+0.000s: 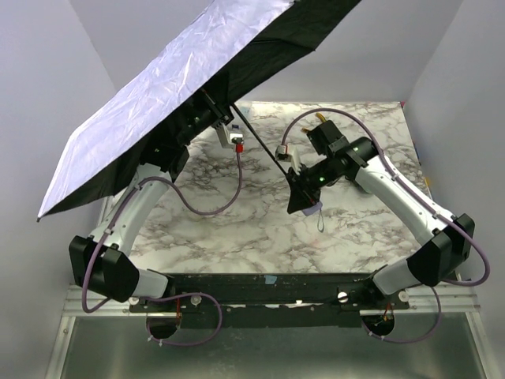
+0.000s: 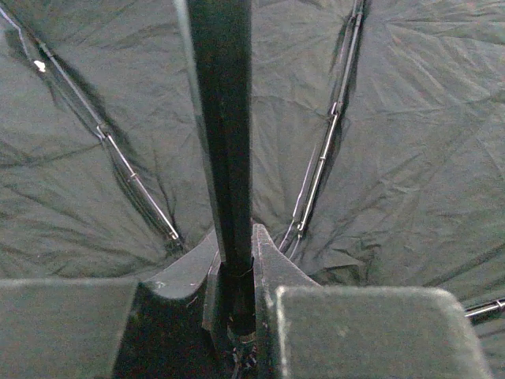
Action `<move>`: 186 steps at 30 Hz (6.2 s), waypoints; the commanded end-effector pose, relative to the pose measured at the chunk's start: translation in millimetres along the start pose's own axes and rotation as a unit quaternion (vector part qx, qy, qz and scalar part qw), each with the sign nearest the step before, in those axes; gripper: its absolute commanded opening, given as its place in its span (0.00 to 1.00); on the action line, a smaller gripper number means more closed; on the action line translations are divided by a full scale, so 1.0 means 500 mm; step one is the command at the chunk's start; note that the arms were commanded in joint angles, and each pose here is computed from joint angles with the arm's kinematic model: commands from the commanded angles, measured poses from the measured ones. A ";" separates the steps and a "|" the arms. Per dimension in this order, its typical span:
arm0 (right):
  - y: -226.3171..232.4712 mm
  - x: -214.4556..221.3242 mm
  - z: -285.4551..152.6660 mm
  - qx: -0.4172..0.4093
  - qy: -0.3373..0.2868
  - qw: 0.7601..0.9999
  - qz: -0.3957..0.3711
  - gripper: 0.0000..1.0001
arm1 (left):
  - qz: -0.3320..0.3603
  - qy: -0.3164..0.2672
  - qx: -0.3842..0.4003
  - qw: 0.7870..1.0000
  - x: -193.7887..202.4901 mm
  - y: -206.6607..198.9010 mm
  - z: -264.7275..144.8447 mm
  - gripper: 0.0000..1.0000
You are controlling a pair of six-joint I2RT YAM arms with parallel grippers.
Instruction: Open the umbrella
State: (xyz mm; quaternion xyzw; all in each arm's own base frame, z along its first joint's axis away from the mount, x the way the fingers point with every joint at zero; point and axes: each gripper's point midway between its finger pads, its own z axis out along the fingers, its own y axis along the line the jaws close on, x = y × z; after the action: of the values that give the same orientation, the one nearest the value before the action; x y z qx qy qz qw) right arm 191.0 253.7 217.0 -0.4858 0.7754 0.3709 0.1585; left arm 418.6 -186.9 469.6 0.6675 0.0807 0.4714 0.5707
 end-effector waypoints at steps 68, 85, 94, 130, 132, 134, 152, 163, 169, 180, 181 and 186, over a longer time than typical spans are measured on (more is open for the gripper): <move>0.061 0.030 -0.022 -0.039 -0.002 0.999 -0.017 0.01 | 0.100 0.171 -0.009 0.980 0.224 0.022 -0.080 0.21; 0.065 -0.113 -0.037 -0.039 -0.122 0.991 -0.026 0.01 | 0.040 -0.059 -0.005 0.997 -0.110 -0.039 -0.002 0.47; 0.049 -0.153 -0.044 -0.001 -0.200 0.980 0.007 0.01 | -0.051 -0.096 -0.036 0.993 -0.158 -0.004 -0.052 0.75; -0.199 -0.040 -0.059 0.316 -0.364 0.867 0.124 0.01 | -0.540 0.087 0.075 0.834 -0.191 -0.186 -0.274 0.99; -0.217 -0.028 -0.069 0.337 -0.366 0.856 0.140 0.01 | -0.584 0.108 0.084 0.800 -0.181 -0.190 -0.272 0.99; -0.237 -0.017 -0.083 0.362 -0.369 0.842 0.157 0.01 | -0.637 0.125 0.089 0.756 -0.171 -0.187 -0.270 0.99; -0.303 0.066 0.010 0.338 -0.356 0.853 0.177 0.29 | -0.804 0.253 0.128 0.523 -0.154 -0.343 -0.341 0.99; -0.317 0.129 -0.021 0.412 -0.289 0.856 0.122 0.87 | -0.842 0.301 0.134 0.428 -0.160 -0.417 -0.404 0.99; -0.263 0.145 -0.057 0.415 -0.273 0.868 0.023 0.91 | -0.835 0.305 0.162 0.429 -0.163 -0.440 -0.423 0.99; -0.209 0.147 -0.163 0.475 -0.259 0.838 -0.073 0.94 | -0.832 0.302 0.148 0.441 -0.163 -0.436 -0.441 0.99; -0.203 0.148 -0.174 0.480 -0.256 0.835 -0.077 0.94 | -0.828 0.316 0.133 0.444 -0.154 -0.438 -0.448 0.99; -0.167 0.155 -0.211 0.493 -0.253 0.823 -0.125 0.94 | -0.781 0.372 0.076 0.495 -0.125 -0.442 -0.498 0.98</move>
State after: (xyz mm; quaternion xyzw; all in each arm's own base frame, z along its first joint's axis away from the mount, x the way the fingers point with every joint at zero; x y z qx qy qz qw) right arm 248.6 123.7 191.0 -0.2962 0.7366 0.0712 0.6038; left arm 303.8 -7.5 215.4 0.1535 0.8357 -0.0524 0.5248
